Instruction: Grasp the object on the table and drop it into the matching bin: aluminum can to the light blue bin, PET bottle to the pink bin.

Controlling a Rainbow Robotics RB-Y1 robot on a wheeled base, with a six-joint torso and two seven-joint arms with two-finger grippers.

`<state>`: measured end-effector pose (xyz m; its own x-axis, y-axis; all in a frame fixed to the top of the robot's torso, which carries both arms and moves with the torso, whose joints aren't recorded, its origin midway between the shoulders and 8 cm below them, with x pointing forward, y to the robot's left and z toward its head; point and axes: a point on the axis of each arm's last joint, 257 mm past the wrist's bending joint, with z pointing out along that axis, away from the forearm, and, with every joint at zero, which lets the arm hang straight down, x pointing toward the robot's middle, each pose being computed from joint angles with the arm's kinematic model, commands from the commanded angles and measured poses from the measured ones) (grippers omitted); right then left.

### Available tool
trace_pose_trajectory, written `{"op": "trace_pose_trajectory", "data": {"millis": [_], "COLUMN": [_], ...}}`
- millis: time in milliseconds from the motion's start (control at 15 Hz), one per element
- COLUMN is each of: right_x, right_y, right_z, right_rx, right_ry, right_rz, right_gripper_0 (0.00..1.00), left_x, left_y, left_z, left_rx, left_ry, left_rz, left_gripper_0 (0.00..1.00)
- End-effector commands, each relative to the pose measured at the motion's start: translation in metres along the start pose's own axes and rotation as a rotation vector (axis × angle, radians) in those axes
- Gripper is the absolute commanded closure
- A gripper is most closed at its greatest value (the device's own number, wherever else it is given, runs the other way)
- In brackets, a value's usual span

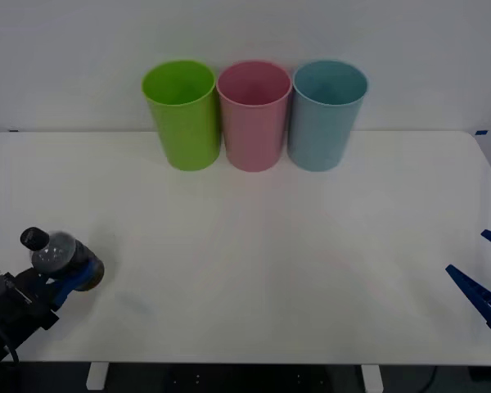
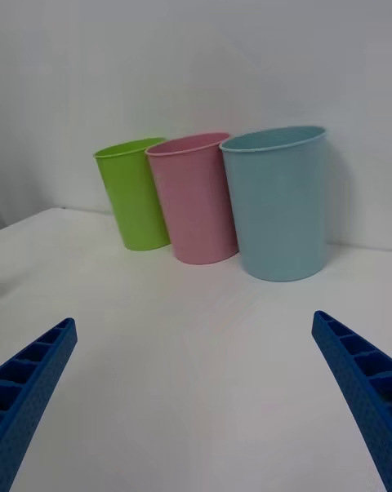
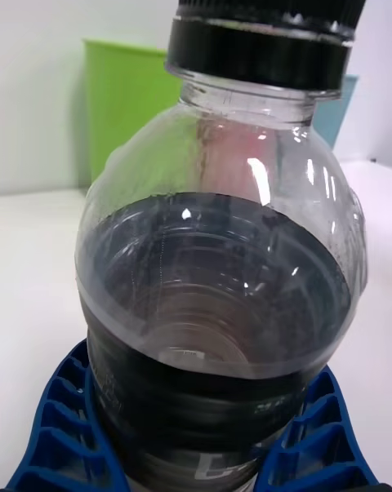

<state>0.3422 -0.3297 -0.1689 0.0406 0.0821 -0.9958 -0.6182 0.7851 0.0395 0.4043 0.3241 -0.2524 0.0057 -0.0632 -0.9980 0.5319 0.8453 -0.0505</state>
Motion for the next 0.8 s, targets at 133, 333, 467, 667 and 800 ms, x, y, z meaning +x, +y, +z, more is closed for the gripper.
{"op": "trace_pose_trajectory", "data": {"millis": [133,333,467,667,800], "right_x": [0.000,0.000,0.000,0.000,0.000], "right_y": [0.000,0.000,0.000,0.000,0.000], "right_z": [0.000,0.000,0.000,0.000,0.000], "right_rx": [0.000,0.000,0.000,0.000,0.000], "right_ry": [0.000,0.000,0.000,0.000,0.000], "right_rz": [0.000,0.000,0.000,0.000,0.000], "right_gripper_0": [0.00,0.00,0.00,0.00,0.00], "left_x": [-0.039,-0.068,-0.091,-0.123,-0.140], "left_y": [0.022,0.030,0.022,0.006,-0.003], "left_z": [-0.001,0.001,0.013,0.038,0.055], "left_rx": [-0.059,-0.076,-0.052,0.016,0.050], "left_ry": [-0.076,-0.122,-0.155,-0.205,-0.214], "left_rz": [-0.053,-0.093,-0.127,-0.170,-0.171], "left_gripper_0": [1.00,1.00,1.00,1.00,1.00]}}
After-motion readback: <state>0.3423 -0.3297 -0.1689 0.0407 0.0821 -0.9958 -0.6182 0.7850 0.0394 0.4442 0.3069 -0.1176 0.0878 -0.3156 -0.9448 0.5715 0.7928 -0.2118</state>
